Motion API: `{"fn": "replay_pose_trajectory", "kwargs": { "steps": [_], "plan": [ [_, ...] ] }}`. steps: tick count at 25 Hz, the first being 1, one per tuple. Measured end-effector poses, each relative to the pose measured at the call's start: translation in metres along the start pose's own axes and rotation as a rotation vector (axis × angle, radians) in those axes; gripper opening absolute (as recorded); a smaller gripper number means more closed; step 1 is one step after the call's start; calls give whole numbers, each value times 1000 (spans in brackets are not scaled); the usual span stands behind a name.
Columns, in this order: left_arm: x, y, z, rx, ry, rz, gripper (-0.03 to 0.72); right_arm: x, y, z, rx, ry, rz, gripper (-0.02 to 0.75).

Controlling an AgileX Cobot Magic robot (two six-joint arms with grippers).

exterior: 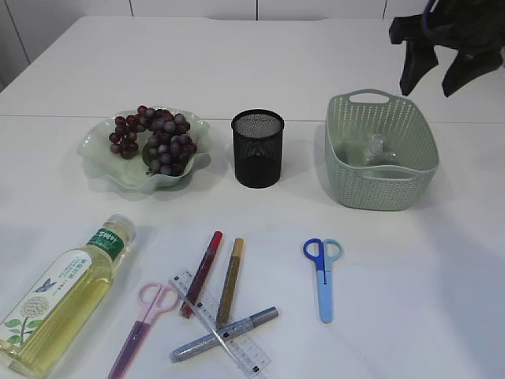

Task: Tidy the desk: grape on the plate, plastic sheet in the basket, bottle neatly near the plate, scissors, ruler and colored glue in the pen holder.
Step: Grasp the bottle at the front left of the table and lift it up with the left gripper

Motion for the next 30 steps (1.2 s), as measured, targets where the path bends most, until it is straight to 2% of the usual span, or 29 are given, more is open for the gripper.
{"fn": "replay_pose_trajectory", "kwargs": {
  "steps": [9,17,25,30],
  "plan": [
    [0,2,0,2,-1,6,425,-76,-63,8,3,0,-16,474],
    [6,55,3,51,-14,153,543,-141,-96,20,37,10,-48,474],
    [3,128,14,127,-25,336,555,-157,-117,23,43,8,-109,473],
    [-7,163,30,206,21,429,555,-158,-121,24,48,8,-124,474]
  ]
}}
Point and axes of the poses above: a point on each arm's last joint axis where the gripper is mounted, y pointing out along that axis toward the gripper, z along the wrist's bending axis when the last joint is at zero, x = y × z, the point moved 7 cm from there along y, pointing out along that axis toward the gripper, and after that the axes turned 9 degrees about -y, right-handed, at the moved point
